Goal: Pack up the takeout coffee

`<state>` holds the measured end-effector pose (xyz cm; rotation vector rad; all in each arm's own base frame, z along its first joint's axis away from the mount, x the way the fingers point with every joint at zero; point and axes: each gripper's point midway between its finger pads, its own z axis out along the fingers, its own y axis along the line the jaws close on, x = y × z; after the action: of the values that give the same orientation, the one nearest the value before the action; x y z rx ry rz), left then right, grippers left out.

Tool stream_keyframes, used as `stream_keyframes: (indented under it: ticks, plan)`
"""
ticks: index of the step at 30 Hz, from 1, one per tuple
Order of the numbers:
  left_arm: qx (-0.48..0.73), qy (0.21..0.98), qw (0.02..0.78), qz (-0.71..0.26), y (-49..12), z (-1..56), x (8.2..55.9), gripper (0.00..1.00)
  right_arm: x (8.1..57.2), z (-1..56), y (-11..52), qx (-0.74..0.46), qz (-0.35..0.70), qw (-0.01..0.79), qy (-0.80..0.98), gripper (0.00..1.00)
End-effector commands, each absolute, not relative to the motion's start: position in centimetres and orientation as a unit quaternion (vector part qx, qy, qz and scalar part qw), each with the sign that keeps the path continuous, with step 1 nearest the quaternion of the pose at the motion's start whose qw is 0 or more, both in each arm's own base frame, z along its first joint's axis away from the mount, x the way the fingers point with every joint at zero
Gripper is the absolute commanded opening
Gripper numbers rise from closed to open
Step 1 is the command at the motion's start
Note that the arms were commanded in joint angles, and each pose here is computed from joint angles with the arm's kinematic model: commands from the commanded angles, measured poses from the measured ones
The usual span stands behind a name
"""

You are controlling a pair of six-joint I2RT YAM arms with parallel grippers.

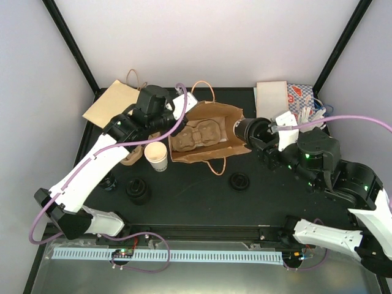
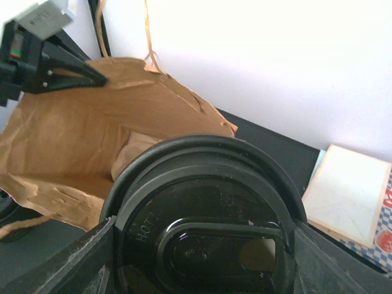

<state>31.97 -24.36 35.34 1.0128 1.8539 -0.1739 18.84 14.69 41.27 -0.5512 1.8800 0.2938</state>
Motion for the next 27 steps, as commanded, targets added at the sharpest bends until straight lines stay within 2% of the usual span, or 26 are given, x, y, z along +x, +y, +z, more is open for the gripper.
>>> stream_keyframes:
  ticks: [1, 10, 27]
  plan:
    - [0.416, 0.742, 0.522, -0.057, -24.2, 37.2, 32.1, 0.02, 19.2, 43.3, 16.1, -0.241, 0.149, 0.576, 0.766, 0.66]
    - [0.42, 0.741, 0.52, -0.066, -24.9, 36.5, 31.6, 0.02, 18.8, 43.1, 19.2, -0.284, 0.198, 0.565, 0.749, 0.66]
    - [0.437, 0.735, 0.51, -0.091, -27.0, 35.1, 29.9, 0.02, 22.1, 34.0, 23.9, -0.301, 0.164, 0.503, 0.794, 0.64]
